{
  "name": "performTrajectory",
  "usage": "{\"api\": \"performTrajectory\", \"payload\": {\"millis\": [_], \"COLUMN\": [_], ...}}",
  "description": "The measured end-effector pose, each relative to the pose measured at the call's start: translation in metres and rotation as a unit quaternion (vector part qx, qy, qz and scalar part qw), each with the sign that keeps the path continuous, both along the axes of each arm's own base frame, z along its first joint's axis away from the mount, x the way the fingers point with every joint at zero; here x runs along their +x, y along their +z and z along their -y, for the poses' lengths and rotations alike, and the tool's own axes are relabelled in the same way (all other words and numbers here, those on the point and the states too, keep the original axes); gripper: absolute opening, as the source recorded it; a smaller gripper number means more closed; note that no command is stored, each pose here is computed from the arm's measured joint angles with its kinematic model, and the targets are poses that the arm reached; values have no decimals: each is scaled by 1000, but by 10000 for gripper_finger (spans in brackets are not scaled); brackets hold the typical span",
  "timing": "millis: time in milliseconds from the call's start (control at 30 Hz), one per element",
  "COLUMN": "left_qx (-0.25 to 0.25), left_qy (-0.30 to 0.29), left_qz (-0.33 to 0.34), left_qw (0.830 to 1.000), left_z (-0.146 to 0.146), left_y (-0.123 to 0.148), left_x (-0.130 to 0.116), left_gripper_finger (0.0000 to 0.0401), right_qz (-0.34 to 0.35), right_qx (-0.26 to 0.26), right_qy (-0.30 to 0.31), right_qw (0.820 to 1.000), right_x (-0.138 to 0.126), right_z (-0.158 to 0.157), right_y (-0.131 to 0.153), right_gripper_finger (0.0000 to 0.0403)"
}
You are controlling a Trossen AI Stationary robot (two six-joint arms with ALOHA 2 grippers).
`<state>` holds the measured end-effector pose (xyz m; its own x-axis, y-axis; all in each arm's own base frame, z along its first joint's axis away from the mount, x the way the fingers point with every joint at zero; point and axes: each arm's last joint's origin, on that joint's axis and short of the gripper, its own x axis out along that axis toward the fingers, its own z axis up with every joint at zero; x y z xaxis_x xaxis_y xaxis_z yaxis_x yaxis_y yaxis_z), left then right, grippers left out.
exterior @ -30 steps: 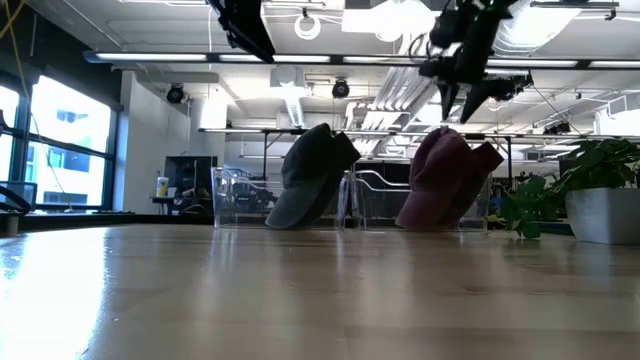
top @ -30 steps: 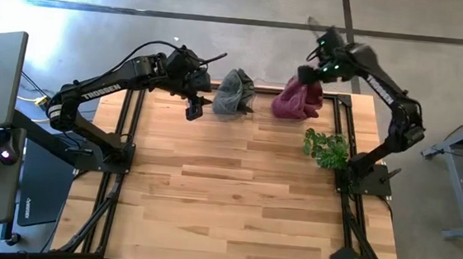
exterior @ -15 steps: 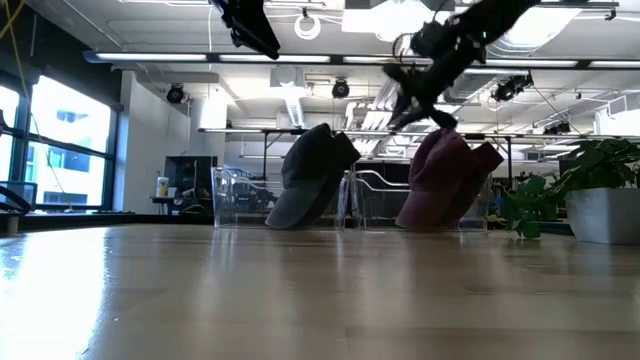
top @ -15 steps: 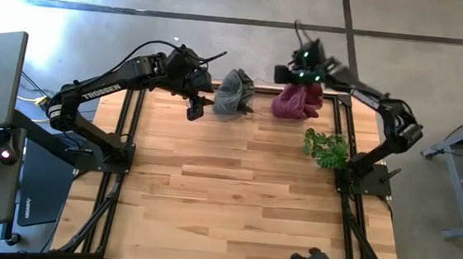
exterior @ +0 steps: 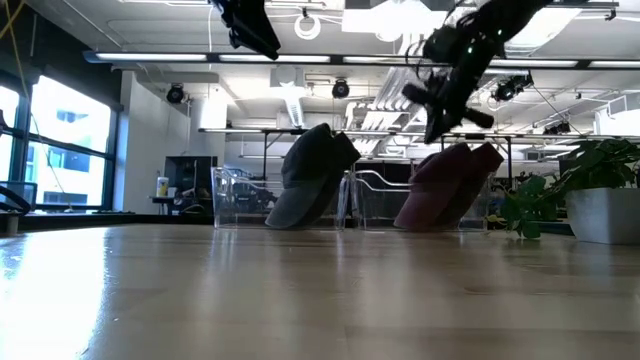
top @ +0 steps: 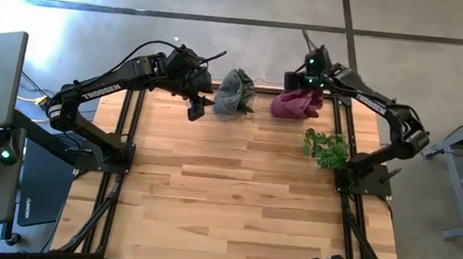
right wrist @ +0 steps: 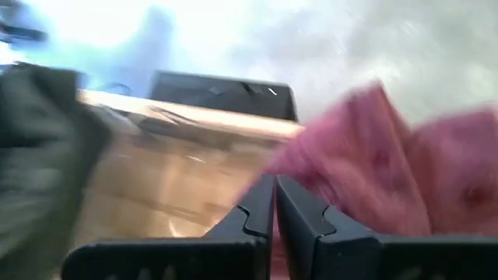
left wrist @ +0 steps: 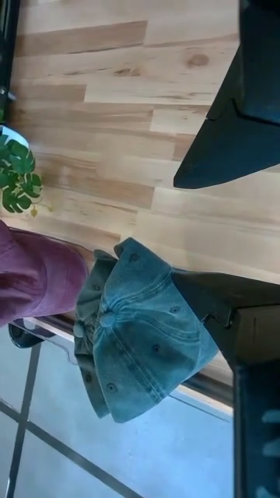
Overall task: Pick & Place hat
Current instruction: Put the red cap into the right transparent bin
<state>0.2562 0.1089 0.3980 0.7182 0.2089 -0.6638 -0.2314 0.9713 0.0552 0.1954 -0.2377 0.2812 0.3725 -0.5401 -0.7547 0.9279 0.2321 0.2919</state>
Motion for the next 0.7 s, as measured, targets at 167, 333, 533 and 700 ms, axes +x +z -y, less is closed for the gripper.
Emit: {"api": "performTrajectory", "payload": {"millis": [167,333,533,700], "left_qx": [-3,-4,-4,-34], "left_qy": [2,3,3,-18], "left_qz": [1,2,4,20], "left_qw": [1000,1000,1000,999], "left_z": [0,0,0,2], "left_y": [0,0,0,1], "left_x": [0,0,0,1], "left_gripper_finger": [179,179,179,179], "right_qz": [66,82,-70,-108], "right_qx": [-4,82,110,75], "right_qy": [73,158,106,79], "right_qw": [995,981,986,988], "right_x": [-3,5,-2,-11], "right_z": [-12,-30,-42,-45], "right_y": [35,19,-18,-8], "right_gripper_finger": [2,3,4,2]}}
